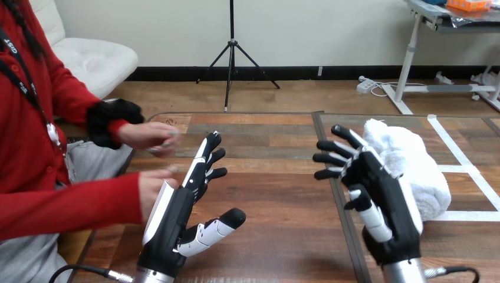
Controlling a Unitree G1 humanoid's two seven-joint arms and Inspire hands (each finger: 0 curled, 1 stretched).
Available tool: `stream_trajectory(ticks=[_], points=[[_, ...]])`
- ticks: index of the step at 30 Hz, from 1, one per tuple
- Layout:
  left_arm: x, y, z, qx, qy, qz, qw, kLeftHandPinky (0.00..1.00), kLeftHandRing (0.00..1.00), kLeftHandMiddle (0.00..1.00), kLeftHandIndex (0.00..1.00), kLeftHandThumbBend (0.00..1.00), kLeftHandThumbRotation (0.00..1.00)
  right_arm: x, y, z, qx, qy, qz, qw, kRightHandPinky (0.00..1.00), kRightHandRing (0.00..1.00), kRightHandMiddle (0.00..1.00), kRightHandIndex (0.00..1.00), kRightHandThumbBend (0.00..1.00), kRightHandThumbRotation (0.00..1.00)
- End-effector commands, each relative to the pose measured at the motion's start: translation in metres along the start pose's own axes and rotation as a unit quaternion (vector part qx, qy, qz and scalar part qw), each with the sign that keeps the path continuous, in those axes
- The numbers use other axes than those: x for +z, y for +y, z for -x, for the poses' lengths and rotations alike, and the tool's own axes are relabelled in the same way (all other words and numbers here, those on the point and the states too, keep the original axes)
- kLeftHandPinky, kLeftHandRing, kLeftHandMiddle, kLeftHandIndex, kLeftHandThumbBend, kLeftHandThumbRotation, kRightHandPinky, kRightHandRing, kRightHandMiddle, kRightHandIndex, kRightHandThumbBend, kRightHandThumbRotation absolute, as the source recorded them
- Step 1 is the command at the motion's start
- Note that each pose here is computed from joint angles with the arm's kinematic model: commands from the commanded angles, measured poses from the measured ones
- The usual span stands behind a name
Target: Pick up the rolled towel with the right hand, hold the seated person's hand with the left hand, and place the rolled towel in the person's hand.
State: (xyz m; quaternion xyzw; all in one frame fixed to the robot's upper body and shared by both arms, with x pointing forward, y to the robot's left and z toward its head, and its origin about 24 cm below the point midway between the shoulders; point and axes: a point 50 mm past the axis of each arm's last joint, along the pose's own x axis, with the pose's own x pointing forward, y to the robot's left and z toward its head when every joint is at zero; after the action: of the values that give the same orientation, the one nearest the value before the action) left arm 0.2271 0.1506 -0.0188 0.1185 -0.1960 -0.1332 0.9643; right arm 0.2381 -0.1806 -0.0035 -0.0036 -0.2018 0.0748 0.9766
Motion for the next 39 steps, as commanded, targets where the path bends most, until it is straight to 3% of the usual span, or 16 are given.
stream_trajectory(ticks=[1, 21, 39], points=[[0.009, 0.002, -0.019, 0.003, -0.040, -0.005, 0.9992, 0.83, 0.93, 0.98, 0.98, 1.00, 0.81, 0.025, -0.009, -0.038, -0.002, -0.078, 0.026, 0.9966, 0.58, 0.72, 0.77, 0.84, 1.00, 0.73], [0.009, 0.000, -0.020, 0.005, -0.037, -0.008, 0.9993, 0.82, 0.92, 0.97, 0.98, 1.00, 0.83, 0.059, -0.036, -0.066, -0.049, -0.142, 0.074, 0.9859, 0.55, 0.71, 0.76, 0.83, 1.00, 0.71], [0.007, -0.003, -0.018, 0.001, -0.028, -0.008, 0.9996, 0.82, 0.93, 0.98, 0.98, 1.00, 0.84, 0.088, -0.057, -0.084, -0.083, -0.182, 0.099, 0.9747, 0.56, 0.72, 0.76, 0.84, 1.00, 0.70]])
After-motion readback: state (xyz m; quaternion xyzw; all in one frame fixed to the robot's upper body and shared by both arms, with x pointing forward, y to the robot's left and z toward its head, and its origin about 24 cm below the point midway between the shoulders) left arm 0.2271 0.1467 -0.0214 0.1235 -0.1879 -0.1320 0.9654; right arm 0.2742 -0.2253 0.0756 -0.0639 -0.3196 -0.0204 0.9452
